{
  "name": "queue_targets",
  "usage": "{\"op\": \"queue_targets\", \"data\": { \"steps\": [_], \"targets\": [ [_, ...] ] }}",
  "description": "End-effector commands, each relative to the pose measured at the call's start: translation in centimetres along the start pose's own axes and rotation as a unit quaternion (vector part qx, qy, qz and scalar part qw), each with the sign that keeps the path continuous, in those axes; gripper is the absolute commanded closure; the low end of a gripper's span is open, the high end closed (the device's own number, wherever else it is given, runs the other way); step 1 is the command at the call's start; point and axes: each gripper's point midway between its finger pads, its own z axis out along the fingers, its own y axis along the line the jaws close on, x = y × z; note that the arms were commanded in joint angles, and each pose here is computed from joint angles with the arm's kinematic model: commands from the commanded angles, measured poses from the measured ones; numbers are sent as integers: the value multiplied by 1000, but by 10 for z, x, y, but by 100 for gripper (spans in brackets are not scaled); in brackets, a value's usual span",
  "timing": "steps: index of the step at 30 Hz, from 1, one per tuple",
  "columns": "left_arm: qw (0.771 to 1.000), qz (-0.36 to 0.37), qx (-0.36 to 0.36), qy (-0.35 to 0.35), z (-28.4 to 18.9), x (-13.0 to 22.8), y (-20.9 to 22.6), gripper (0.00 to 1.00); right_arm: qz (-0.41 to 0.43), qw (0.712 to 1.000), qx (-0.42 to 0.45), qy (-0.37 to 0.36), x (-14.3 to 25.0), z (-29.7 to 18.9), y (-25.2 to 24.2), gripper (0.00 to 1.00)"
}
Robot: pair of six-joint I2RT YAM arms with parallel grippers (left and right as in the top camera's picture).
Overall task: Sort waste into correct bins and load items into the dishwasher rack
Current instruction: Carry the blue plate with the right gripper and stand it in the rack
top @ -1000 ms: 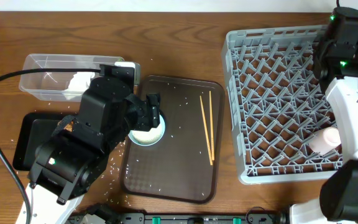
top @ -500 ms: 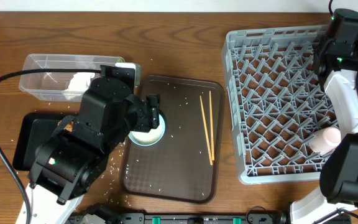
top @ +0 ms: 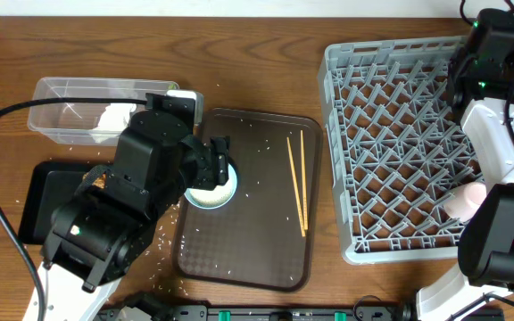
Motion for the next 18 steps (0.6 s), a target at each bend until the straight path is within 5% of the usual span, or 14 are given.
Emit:
{"op": "queue_targets", "data": {
  "steps": [1, 3, 10, 18],
  "targets": [
    [1000, 8, -2, 2, 1, -2, -1, 23, -1, 1000, -11, -11, -6, -7, 6, 98],
    [1000, 8, -2, 3, 1, -1, -1, 23, 3, 1000, -15, -12, -6, -9, 9, 93],
    [1000, 8, -3, 4, 1, -1, -1, 22, 4, 999, -20, -31, -17, -25, 15, 32],
    [1000, 9, -8, 18, 1, 6, 2, 22, 42, 998, -4, -37, -23, -40, 2, 21]
  ]
}}
